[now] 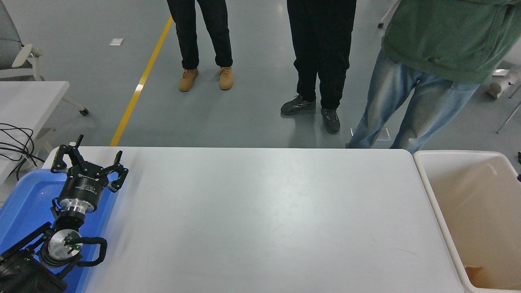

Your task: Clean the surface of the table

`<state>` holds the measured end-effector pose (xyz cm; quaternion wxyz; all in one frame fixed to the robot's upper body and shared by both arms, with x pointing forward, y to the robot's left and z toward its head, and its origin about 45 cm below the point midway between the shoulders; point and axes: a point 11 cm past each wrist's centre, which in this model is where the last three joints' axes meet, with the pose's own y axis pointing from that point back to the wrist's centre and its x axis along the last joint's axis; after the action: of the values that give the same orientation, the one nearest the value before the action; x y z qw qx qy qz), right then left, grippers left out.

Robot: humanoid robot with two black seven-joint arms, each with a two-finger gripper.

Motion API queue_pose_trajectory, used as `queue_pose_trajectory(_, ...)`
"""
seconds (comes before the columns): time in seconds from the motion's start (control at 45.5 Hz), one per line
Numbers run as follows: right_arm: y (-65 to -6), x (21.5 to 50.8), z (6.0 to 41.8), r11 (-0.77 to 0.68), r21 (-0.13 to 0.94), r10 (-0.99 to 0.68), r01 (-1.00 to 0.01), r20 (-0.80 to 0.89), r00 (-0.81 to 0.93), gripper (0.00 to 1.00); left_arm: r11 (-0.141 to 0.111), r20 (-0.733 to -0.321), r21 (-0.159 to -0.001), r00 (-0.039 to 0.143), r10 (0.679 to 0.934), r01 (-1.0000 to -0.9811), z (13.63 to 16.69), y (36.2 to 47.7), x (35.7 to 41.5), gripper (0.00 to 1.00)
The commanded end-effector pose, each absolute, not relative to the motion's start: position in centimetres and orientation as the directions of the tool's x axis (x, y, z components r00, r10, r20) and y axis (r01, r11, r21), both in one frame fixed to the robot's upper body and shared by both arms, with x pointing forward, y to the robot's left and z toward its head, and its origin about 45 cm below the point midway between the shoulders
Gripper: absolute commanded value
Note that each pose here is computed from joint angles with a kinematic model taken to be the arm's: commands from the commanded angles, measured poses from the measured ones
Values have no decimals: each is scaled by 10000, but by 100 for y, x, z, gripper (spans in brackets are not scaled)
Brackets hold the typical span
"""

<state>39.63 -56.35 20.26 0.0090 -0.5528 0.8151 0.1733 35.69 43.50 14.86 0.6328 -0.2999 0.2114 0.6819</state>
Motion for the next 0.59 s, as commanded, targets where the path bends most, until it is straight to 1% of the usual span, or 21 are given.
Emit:
queue_pose_trajectory(0.0, -5060, 4191, 2049, 1598, 1970, -8763, -9673, -4228, -2309, 99, -1103, -6763, -909, -199, 7363, -9897, 1484, 4352, 3568, 99)
queue_pose_trajectory(0.088, -4878, 4208, 1962, 1277, 1912, -8562, -9732, -4741, -2055, 99, -1103, -6763, -909, -199, 7363, -9897, 1484, 4352, 3568, 99)
queue_pose_trajectory(0.308, -4572, 4170, 1647, 1325, 1810, -7735, -9745, -5959, -2158, 99, -1093, -6768, -917, -185, 7359, -9898, 1486, 4348, 3570, 99)
queue_pose_trajectory(0.462, -4383, 4120, 1458, 1360, 1756, -7470, -9750, -6283, -2173, 99, -1103, -6763, -909, -199, 7363, -9897, 1484, 4352, 3568, 99)
queue_pose_trajectory(0.571, -4271, 4118, 1388, 1327, 1732, -7339, -9759, -6446, -2142, 99, -1103, -6763, -909, -199, 7363, -9897, 1484, 4352, 3568, 99)
